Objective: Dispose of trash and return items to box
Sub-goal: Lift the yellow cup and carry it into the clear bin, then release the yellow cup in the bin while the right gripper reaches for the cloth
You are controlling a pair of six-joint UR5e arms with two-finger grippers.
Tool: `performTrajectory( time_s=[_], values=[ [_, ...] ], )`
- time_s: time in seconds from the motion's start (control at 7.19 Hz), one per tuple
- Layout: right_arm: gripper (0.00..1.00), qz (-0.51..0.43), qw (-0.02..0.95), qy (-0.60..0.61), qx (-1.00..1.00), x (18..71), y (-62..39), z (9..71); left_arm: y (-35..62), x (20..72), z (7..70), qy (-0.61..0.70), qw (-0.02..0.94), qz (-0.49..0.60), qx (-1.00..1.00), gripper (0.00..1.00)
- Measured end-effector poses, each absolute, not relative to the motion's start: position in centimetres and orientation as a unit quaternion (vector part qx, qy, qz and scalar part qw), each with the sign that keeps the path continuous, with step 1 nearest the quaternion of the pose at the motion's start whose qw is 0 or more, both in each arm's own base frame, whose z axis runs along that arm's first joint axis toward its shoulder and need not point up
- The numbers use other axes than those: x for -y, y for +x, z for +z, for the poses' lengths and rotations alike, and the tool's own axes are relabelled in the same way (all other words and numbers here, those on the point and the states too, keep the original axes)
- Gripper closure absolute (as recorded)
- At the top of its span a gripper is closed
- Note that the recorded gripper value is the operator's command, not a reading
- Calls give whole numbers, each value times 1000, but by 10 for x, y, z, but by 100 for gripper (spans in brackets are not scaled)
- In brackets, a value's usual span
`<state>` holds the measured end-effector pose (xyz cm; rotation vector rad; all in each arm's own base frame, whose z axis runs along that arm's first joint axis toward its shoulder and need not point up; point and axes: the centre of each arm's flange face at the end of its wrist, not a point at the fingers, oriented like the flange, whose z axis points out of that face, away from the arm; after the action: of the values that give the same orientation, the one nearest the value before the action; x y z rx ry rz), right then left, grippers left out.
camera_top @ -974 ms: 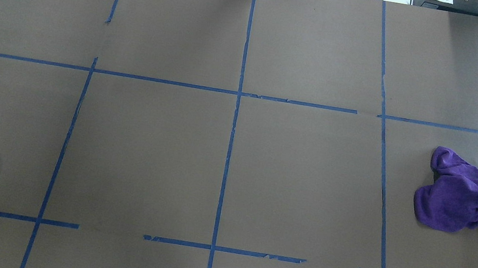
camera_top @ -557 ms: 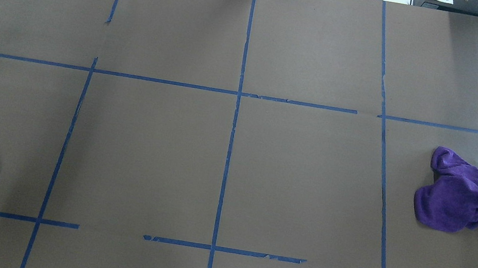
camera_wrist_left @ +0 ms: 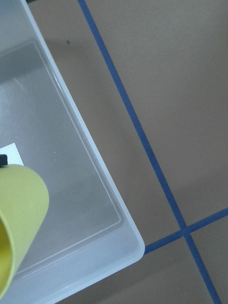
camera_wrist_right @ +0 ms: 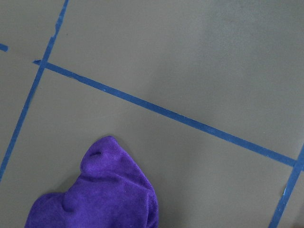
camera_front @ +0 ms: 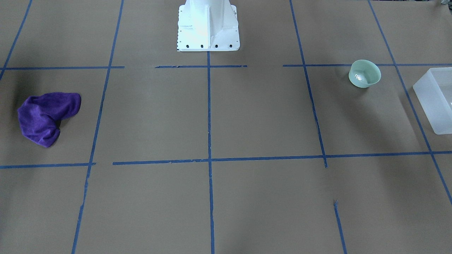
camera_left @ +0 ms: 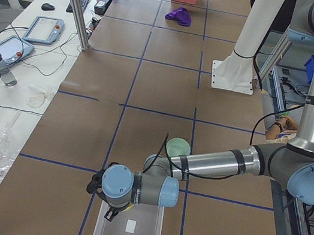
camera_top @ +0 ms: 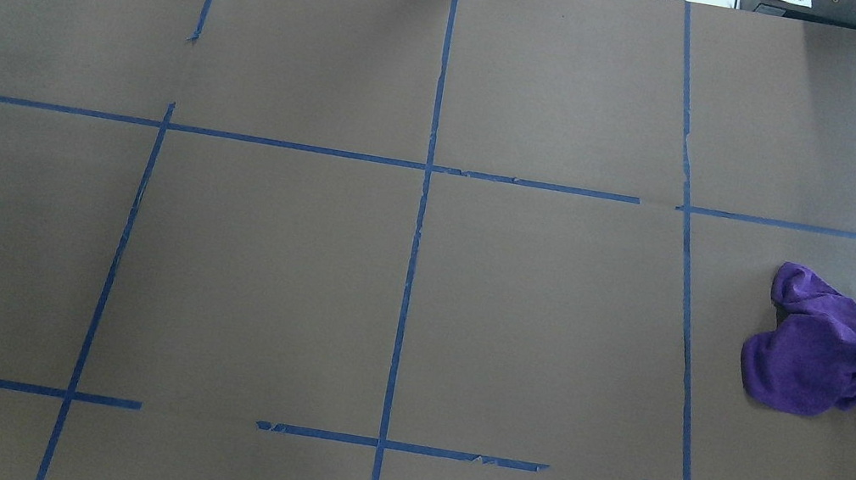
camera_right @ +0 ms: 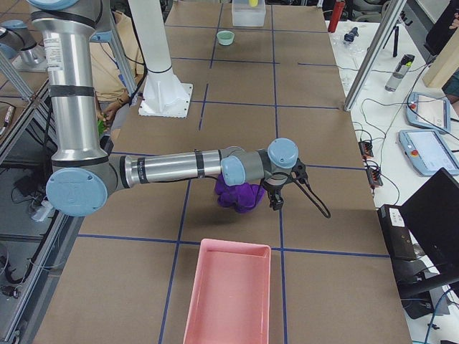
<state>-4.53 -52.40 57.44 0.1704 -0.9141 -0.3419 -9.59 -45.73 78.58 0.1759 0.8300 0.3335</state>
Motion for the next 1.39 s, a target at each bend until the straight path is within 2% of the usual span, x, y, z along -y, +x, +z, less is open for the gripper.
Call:
performTrajectory(
  time_s=[0.7,0.84,1.11,1.39],
  values=[
    [0,-164,880,75,439,523,-52,576,-27,452,824,48,888,167,-426,100],
    [0,-165,880,75,440,523,-53,574,-26,452,825,47,888,168,-426,89],
    [0,-168,878,77,441,523,-56,571,-24,452,825,46,887,170,-426,0],
    [0,-158,879,75,443,522,-62,560,-23,452,818,51,887,173,-424,0]
  ],
)
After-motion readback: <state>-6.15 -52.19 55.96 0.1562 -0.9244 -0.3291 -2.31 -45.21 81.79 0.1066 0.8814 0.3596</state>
